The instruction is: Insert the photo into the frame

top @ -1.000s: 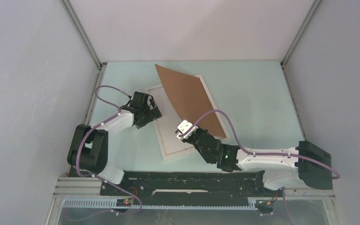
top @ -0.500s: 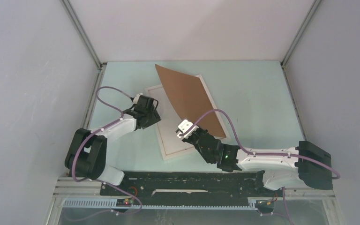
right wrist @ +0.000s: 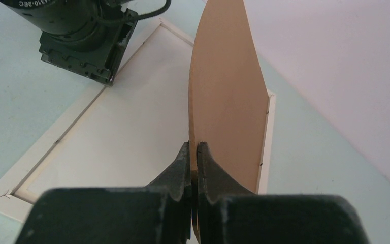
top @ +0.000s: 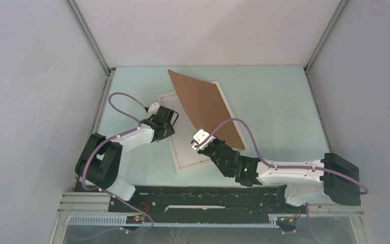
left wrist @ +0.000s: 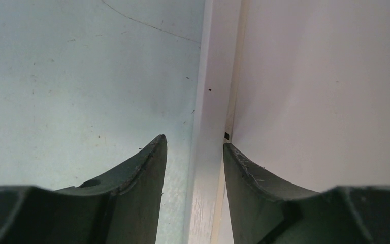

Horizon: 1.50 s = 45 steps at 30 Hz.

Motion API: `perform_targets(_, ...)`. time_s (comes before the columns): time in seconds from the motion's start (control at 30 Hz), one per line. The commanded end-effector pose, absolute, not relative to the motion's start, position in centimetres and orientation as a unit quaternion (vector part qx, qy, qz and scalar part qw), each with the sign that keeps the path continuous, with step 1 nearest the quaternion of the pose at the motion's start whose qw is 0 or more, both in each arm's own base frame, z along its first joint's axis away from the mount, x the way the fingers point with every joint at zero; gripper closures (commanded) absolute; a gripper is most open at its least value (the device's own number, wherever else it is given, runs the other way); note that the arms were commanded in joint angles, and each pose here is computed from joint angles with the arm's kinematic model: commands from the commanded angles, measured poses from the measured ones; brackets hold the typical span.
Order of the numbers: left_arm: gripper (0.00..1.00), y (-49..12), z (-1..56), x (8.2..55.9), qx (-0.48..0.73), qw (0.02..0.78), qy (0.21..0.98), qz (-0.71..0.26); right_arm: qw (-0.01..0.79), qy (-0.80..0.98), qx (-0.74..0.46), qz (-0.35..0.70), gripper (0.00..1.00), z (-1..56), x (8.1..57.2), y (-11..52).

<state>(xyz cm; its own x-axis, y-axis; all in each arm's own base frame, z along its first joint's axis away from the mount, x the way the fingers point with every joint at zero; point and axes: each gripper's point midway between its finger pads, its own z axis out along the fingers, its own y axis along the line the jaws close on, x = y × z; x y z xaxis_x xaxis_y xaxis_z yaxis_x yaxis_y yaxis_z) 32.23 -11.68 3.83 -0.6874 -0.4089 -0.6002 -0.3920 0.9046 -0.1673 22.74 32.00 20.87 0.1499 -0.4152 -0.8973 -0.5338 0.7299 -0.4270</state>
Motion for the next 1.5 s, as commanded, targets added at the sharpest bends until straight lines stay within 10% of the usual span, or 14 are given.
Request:
perform_targets(0.0, 0.48, -12.2, 5.6, 34.7, -0.235, 0.369, 0.899, -0.011, 0.630, 0.691, -0.337, 0.109, 1.00, 18.3, 21.4, 32.6)
perform_targets(0.33, 0.36, -12.4, 7.5, 35.4, -0.226, 0.398, 0.889, -0.014, 0.629, 0.691, -0.339, 0.108, 1.00, 18.2, 21.3, 32.7)
perform_targets(1.23, 0.51, -12.7, 5.0, 35.4, -0.228, 0.377, 0.898, -0.009, 0.629, 0.691, -0.340, 0.104, 1.00, 18.3, 21.4, 32.5)
perform_targets(1.47, 0.70, -12.6, 4.9, 35.2, -0.229, 0.377, 0.897, -0.009, 0.628, 0.692, -0.339, 0.105, 1.00, 18.2, 21.4, 32.5)
